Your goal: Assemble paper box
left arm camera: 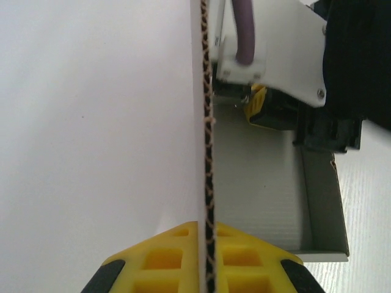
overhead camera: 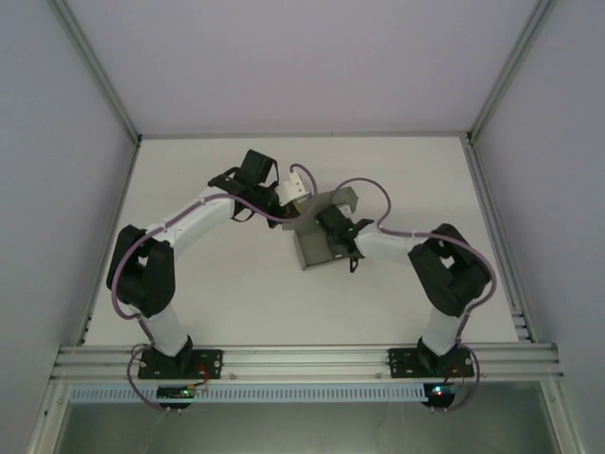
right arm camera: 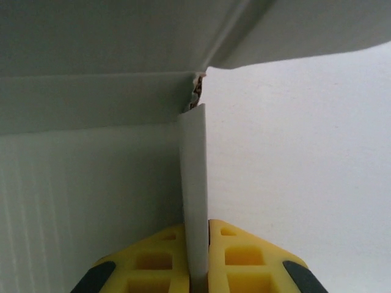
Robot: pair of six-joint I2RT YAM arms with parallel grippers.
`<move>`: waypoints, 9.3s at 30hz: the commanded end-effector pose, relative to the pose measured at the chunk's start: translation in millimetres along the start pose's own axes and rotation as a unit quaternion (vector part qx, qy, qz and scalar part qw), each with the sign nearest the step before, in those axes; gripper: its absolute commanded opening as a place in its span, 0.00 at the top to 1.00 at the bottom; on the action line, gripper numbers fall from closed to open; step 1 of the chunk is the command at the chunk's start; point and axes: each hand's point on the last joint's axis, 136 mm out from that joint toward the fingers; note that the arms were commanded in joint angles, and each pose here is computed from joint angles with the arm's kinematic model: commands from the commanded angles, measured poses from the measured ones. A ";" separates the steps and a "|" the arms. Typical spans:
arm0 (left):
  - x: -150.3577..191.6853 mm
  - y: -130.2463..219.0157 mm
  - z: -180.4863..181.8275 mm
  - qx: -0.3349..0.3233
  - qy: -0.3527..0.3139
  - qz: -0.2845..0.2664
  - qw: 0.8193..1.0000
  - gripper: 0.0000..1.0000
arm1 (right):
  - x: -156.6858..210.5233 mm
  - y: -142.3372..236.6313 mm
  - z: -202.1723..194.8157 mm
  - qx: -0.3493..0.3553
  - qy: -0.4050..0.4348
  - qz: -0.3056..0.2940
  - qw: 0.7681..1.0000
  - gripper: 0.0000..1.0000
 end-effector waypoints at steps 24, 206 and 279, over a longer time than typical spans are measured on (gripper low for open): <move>-11.4 13.8 1.4 -0.009 -0.010 -0.019 1.000 1.00 | 43.9 10.6 23.8 -0.179 -0.016 0.082 0.980 0.67; 72.0 -32.2 86.0 -0.040 0.632 -0.098 0.767 0.11 | -37.0 8.8 43.6 -0.085 -0.004 -0.218 0.972 0.95; -36.9 15.8 30.9 -0.291 -0.048 -0.154 0.943 0.00 | -55.7 92.0 -68.5 -0.408 -0.428 0.026 0.806 0.68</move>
Point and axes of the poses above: each hand's point on the last joint's axis, 136 mm out from that joint toward the fingers, its own y axis back along the fingers, its own z axis along the line the jaws close on, x = y × z, and after that the axes turned 10 degrees about y, right-handed
